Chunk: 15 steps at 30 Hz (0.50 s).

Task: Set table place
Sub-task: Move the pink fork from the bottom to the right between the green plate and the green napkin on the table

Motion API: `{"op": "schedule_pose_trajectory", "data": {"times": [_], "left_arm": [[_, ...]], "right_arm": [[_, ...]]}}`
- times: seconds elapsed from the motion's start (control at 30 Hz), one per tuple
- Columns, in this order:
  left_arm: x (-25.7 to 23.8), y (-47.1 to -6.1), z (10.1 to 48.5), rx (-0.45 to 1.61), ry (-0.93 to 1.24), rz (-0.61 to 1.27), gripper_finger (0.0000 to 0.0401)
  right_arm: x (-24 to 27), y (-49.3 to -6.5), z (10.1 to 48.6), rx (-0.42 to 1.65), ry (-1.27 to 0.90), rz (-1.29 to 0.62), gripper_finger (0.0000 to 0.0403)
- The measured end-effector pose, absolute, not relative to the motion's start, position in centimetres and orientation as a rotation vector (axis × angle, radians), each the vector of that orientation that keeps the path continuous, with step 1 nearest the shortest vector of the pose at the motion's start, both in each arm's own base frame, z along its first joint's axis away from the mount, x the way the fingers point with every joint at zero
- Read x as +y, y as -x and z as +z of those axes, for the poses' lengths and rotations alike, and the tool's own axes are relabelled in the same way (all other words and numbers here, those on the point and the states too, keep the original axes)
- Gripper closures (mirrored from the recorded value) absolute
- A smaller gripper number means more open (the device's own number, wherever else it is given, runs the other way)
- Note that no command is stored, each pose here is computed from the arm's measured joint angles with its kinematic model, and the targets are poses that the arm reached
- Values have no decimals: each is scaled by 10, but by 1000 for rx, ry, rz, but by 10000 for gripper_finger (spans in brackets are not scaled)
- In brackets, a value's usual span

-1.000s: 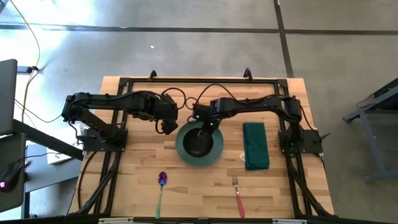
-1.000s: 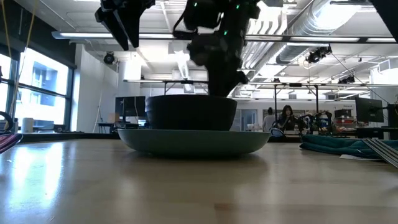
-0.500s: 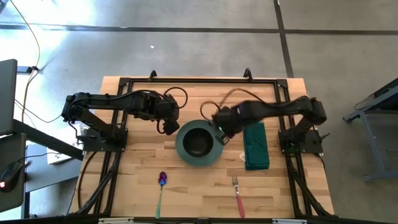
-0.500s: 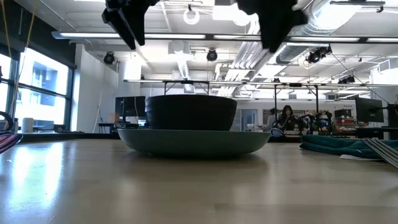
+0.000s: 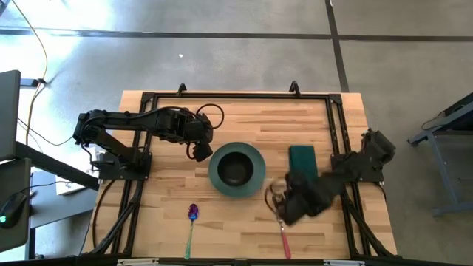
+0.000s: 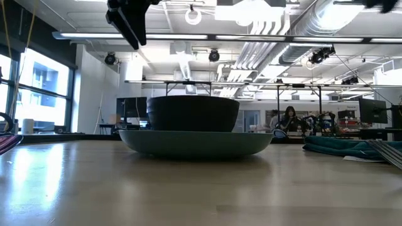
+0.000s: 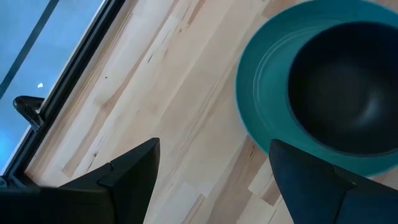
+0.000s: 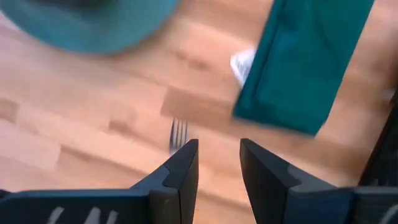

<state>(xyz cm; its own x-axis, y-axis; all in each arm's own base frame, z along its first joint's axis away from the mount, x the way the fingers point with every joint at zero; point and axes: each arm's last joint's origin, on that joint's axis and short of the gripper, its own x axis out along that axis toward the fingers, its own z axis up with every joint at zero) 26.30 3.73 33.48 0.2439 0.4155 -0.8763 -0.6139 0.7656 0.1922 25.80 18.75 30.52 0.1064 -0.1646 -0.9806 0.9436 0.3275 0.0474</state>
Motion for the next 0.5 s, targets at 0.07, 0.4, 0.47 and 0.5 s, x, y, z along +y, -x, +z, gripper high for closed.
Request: {"op": "schedule_pose_trajectory", "data": {"times": [0.07, 0.4, 0.47, 0.5], "left_arm": [[37, -264, 335, 1115, 205, 707, 114], [36, -266, 335, 1104, 236, 671, 114], [36, -266, 335, 1106, 232, 668, 114], [36, -266, 335, 1107, 230, 666, 114]], "right_arm": [[207, -258, 293, 1163, -906, -993, 293], [274, -276, 232, 1225, -1080, -921, 293], [279, -277, 221, 1287, -1075, -938, 293], [281, -278, 216, 1313, -1071, -940, 293]]}}
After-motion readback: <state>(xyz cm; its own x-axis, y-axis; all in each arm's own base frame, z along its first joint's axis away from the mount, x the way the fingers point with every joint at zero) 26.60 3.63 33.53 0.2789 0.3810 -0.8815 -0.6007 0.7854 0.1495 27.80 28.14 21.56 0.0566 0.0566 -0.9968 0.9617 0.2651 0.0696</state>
